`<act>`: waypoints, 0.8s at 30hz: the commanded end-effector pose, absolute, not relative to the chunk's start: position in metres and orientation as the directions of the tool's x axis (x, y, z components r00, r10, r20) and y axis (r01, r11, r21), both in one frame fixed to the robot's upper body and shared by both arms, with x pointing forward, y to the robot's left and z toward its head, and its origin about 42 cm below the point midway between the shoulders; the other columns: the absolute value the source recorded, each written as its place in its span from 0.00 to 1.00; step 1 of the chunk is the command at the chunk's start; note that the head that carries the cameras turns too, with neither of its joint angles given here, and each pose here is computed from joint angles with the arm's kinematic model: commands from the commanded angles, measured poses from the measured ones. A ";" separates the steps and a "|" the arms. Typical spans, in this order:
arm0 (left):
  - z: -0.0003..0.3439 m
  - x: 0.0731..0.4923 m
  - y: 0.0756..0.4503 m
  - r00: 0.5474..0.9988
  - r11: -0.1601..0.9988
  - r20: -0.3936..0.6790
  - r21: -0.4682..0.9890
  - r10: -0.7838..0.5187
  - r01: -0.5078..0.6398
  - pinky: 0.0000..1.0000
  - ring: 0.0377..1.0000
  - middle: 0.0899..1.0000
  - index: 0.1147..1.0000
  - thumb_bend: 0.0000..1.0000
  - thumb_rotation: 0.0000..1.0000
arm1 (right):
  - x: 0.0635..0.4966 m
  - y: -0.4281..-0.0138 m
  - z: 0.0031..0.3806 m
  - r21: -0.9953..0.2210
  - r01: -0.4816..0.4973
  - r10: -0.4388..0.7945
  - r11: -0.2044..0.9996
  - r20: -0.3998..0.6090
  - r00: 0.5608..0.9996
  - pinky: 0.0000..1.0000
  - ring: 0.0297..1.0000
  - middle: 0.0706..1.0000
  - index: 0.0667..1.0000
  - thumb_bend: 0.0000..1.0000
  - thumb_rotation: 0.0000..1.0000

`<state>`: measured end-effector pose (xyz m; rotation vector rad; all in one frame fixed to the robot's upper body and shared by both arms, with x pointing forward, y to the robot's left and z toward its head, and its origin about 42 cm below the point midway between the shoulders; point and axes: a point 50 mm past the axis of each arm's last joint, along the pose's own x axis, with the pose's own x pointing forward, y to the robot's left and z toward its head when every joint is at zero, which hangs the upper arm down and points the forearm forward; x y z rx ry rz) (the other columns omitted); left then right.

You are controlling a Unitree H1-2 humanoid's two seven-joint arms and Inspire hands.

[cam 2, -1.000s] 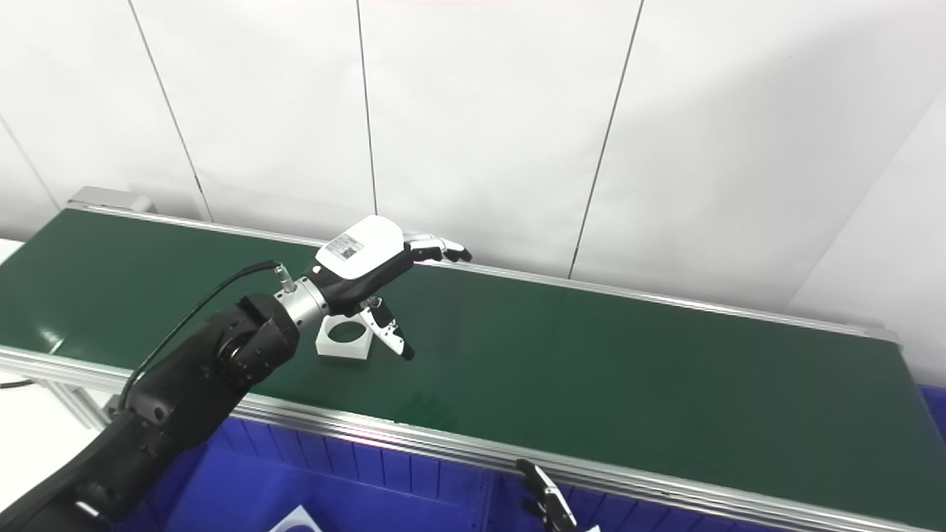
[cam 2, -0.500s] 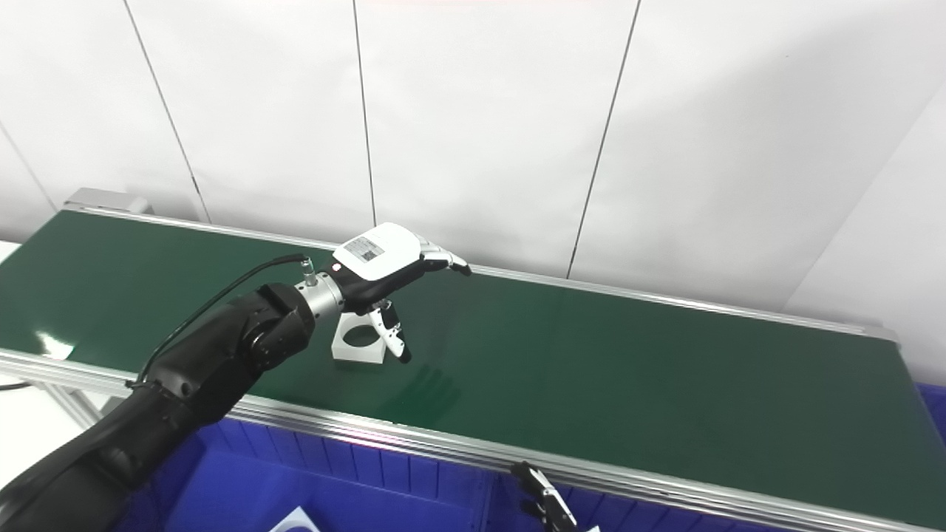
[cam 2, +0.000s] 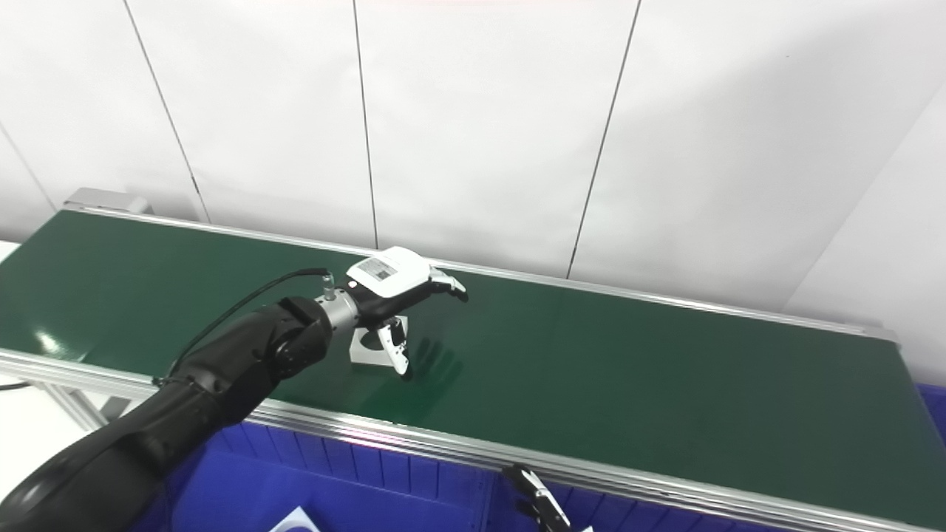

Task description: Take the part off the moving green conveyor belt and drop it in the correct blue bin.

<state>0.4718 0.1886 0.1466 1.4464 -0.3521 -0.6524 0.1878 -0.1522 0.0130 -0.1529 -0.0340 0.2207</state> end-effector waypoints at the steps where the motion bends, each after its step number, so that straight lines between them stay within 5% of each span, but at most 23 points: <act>1: 0.181 0.491 0.187 0.795 0.016 -0.068 0.995 -0.603 0.097 0.80 0.80 0.79 0.77 1.00 0.18 | 0.192 -0.148 0.026 -0.136 -0.213 0.228 0.968 0.102 0.968 0.82 0.88 0.89 0.80 0.97 0.95; 24: 0.162 0.505 0.188 0.806 -0.161 -0.229 0.973 -0.546 0.167 0.81 0.77 0.74 0.69 1.00 0.17 | 0.186 -0.145 0.031 -0.127 -0.226 0.241 0.966 0.116 0.964 0.83 0.88 0.89 0.81 0.97 0.95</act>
